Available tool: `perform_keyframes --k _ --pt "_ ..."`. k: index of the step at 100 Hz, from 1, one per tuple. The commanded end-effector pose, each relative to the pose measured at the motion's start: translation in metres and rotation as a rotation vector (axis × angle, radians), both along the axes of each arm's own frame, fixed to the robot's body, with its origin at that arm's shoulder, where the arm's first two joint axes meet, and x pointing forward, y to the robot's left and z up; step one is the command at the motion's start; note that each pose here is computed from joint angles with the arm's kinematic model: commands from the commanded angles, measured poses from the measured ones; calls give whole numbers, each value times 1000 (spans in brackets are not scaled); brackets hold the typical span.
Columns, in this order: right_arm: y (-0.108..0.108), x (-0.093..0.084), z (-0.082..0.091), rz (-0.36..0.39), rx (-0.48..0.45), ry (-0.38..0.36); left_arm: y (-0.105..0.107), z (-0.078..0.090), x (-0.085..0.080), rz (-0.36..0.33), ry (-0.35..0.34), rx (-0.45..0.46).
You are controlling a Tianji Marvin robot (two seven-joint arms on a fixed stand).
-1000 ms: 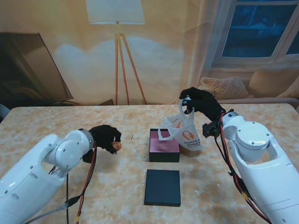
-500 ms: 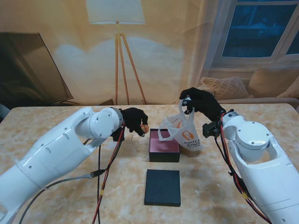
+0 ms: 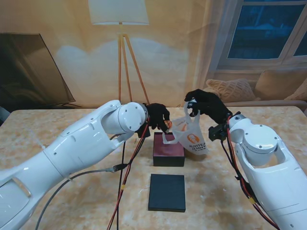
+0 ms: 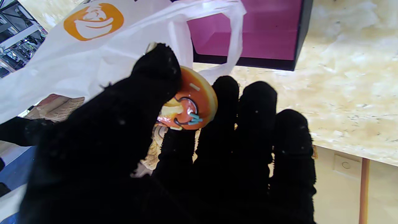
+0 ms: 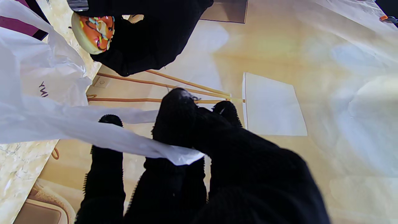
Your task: Pack mini donuts into a plastic bag, tie the opening and put the bag into the gift box
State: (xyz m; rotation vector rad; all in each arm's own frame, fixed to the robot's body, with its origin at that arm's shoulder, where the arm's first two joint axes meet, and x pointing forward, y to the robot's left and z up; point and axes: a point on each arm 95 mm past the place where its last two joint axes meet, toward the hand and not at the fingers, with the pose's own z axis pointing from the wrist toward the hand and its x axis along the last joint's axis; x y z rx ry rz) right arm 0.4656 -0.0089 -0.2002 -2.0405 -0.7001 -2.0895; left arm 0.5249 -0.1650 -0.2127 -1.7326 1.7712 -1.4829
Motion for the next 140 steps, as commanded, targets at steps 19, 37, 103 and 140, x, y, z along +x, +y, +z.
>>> perform_keyframes --k 19,37,103,140 --pt "2 -2 0 20 0 -2 -25 7 -10 8 26 -58" --pt "2 -2 1 22 0 -5 -37 12 -17 66 14 -84" --pt "1 -1 5 45 6 -23 -66 -1 -17 159 31 -71" --pt "2 -1 4 47 -4 -35 -73 8 -13 255 123 -31"
